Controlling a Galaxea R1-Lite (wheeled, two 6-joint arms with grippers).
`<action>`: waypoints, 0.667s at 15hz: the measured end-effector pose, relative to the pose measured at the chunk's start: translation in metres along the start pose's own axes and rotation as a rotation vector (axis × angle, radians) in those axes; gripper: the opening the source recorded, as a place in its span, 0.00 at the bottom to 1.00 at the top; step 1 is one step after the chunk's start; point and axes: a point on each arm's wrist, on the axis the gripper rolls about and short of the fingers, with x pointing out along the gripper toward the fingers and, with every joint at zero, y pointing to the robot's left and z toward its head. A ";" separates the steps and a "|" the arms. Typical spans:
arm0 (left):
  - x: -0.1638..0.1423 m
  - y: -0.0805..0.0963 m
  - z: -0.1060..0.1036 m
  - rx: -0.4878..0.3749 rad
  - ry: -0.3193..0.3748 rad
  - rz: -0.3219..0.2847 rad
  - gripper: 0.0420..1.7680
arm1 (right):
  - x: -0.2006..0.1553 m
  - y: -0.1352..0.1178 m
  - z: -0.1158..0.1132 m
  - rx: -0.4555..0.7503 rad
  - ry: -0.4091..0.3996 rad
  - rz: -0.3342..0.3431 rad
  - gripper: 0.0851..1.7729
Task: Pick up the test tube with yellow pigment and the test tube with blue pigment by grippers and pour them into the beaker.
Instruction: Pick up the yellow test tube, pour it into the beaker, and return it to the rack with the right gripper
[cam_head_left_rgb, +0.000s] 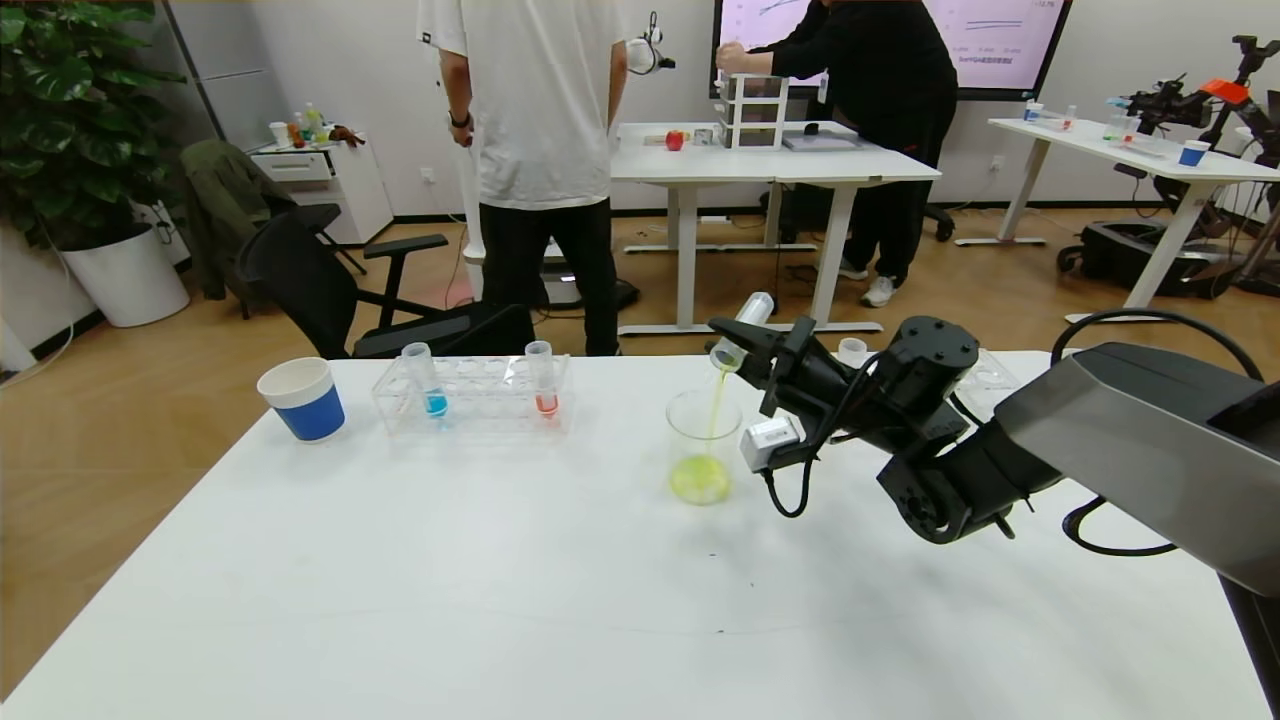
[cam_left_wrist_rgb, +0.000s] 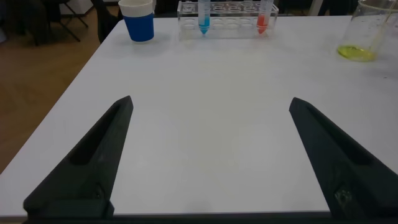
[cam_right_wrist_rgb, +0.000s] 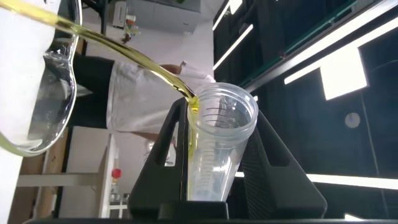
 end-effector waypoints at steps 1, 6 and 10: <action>0.000 0.000 0.000 0.000 0.000 0.000 0.99 | 0.000 0.000 0.000 -0.030 0.000 0.000 0.25; 0.000 0.000 0.000 0.000 0.000 0.000 0.99 | -0.002 0.002 0.001 -0.206 -0.008 0.007 0.25; 0.000 0.000 0.000 0.000 0.000 0.000 0.99 | -0.003 0.004 0.003 -0.205 -0.008 0.015 0.25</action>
